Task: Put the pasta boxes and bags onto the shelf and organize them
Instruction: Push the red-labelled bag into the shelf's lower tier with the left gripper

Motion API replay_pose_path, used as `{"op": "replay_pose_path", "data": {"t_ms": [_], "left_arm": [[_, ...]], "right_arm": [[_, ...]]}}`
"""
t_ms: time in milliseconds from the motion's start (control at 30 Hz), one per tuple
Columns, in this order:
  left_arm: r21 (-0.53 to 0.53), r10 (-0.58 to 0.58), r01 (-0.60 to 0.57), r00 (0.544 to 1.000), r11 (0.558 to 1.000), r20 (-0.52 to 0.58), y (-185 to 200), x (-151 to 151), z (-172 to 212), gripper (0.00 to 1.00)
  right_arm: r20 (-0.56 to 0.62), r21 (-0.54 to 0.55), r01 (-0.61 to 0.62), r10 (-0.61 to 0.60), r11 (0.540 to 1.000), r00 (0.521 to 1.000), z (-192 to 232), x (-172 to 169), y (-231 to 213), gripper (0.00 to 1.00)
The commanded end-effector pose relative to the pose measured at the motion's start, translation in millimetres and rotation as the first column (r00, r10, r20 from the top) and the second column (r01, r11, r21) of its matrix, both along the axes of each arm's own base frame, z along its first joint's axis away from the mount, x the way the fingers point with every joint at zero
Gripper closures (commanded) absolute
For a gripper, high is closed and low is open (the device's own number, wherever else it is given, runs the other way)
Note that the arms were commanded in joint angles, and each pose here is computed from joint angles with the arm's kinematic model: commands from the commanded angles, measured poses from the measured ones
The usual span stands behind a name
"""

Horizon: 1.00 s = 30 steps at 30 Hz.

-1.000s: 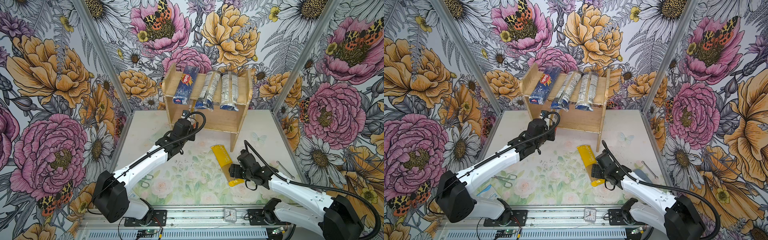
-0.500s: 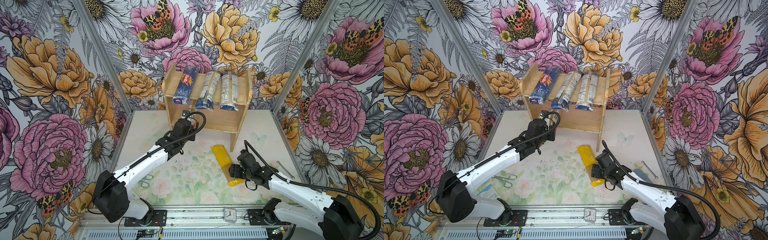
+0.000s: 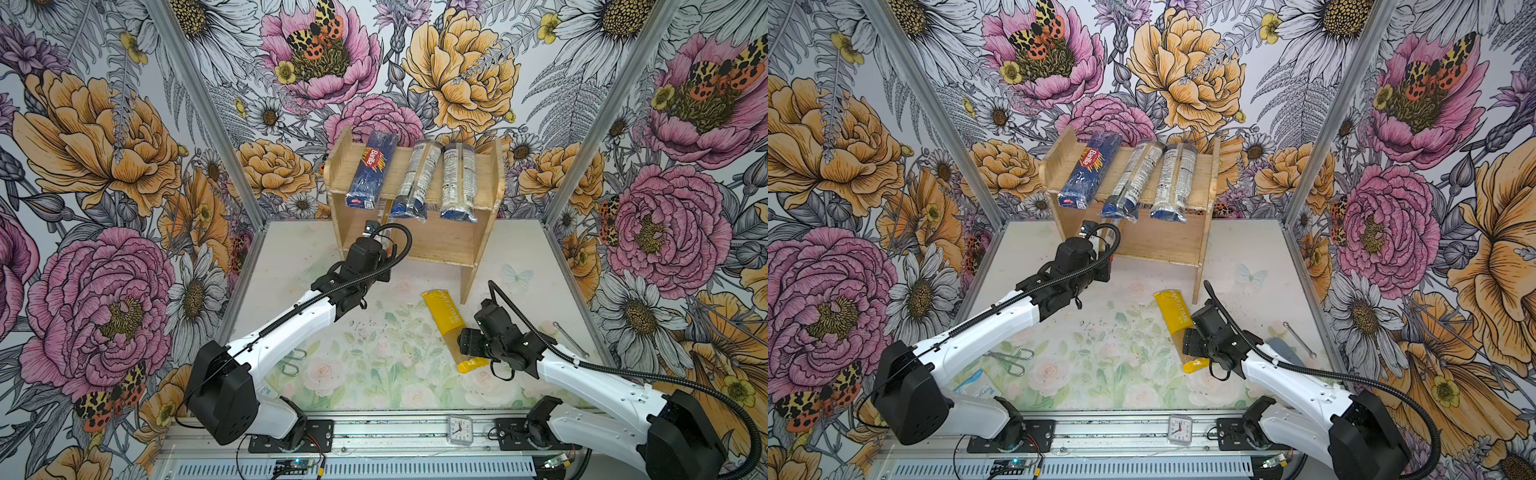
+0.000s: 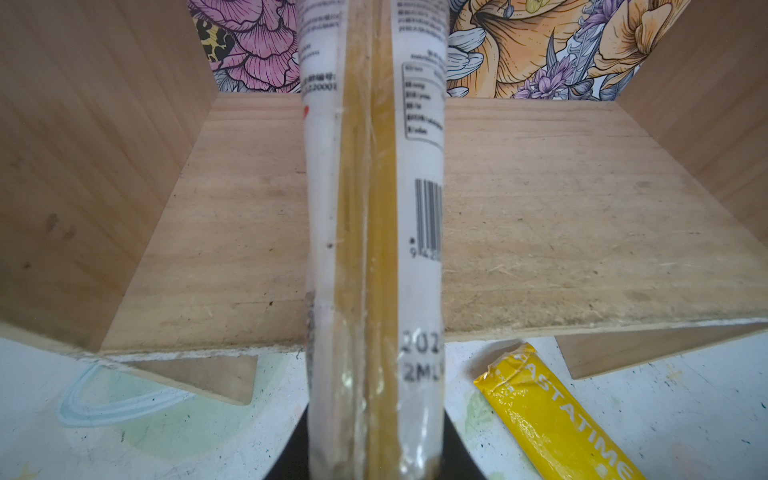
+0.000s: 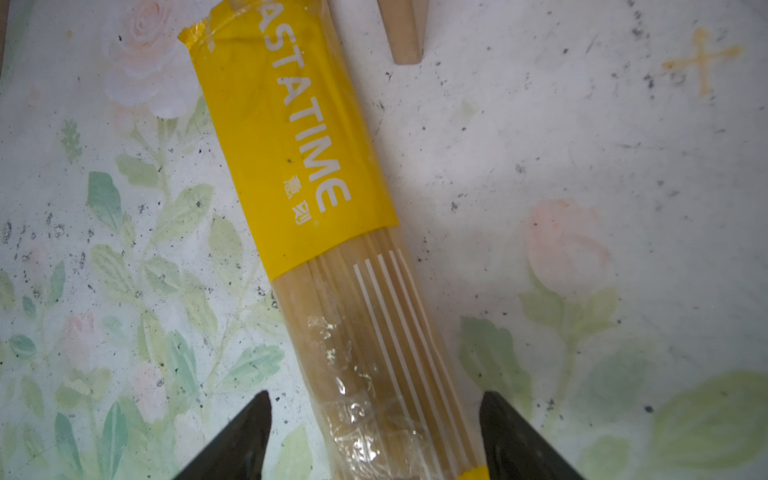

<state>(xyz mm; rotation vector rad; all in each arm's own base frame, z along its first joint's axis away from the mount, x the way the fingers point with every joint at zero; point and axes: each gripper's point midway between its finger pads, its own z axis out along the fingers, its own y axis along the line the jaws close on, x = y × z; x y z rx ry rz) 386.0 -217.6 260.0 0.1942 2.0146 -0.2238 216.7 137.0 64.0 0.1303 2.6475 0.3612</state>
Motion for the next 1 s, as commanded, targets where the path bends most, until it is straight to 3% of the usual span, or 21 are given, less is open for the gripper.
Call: {"op": "replay_pose_path", "data": {"t_ms": [0,967], "left_arm": [[-0.174,0.062,-0.024,0.973,0.985,0.222,-2.0,12.4,86.2,0.70],[-0.174,0.070,-0.032,0.974,0.984,0.215,0.1,13.2,83.0,0.68]], "right_arm": [[0.026,0.003,0.014,-0.014,1.000,1.000,3.0,4.7,-2.1,0.20],[0.023,0.009,0.012,-0.012,1.000,1.000,3.1,4.1,-1.0,0.19]]}}
